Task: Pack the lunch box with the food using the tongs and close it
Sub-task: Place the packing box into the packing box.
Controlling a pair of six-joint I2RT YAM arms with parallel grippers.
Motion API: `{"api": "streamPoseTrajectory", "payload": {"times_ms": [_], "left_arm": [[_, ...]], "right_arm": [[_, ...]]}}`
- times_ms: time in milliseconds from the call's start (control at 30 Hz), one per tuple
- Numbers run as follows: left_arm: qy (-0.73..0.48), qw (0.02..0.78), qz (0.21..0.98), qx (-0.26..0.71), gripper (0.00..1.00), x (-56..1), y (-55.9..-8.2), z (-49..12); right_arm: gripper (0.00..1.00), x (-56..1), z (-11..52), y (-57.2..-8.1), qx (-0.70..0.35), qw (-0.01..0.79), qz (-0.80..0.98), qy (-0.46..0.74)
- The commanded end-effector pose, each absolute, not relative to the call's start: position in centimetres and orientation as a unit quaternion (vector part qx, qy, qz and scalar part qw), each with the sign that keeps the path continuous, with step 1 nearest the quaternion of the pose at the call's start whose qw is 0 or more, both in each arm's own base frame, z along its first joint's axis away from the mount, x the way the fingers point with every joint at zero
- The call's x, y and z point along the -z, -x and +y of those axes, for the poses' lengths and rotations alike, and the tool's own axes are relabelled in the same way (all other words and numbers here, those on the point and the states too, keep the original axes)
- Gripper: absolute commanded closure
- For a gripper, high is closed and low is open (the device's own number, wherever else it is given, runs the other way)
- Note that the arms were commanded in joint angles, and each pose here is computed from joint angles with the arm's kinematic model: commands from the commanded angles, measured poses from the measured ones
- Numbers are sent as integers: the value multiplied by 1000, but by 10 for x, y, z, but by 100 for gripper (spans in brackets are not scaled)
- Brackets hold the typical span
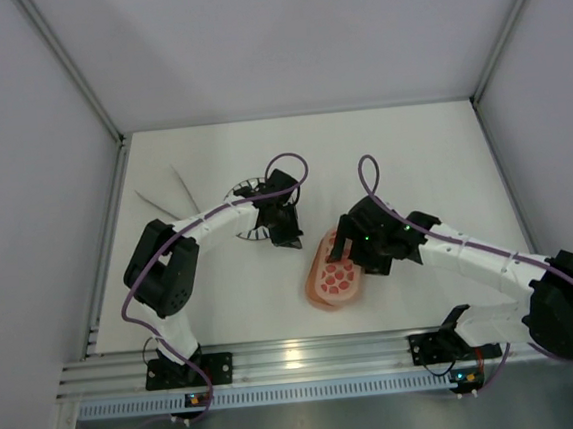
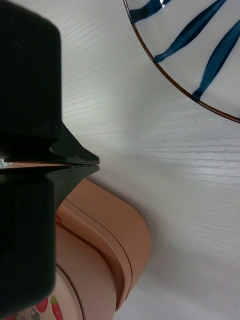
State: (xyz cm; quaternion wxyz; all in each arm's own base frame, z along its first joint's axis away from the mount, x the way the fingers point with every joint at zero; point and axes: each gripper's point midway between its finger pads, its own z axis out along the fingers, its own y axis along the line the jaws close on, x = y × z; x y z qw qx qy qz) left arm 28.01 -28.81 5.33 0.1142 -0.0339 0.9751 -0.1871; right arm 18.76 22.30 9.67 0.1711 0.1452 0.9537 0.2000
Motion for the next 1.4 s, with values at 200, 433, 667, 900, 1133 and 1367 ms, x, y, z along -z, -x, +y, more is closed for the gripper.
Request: {"api": "streamPoseTrajectory", "payload": {"times_ms": [200,433,667,900,1133,1367], "left_arm": [[24,135,968,210,100,-67,-293,-299],[24,134,968,211,100,-67,-292,-298],[22,132,968,213,100,-69,-290,-298],[24,124,970,208,100,-64,-279,-290],[26,117,970,213,100,-64,-268,-286],[30,105,969,219,100,-64,-251,-279]], "right_arm": [[7,-126,256,-193,-280,190,931,-133],[6,-123,263,-193,-284,183,932,-128],[5,-118,262,-193,-271,178,937,-130],[5,-110,255,-197,-246,186,941,-137],[4,-116,268,-206,-245,184,944,-122],[4,-118,273,-211,-244,185,945,-115]]}}
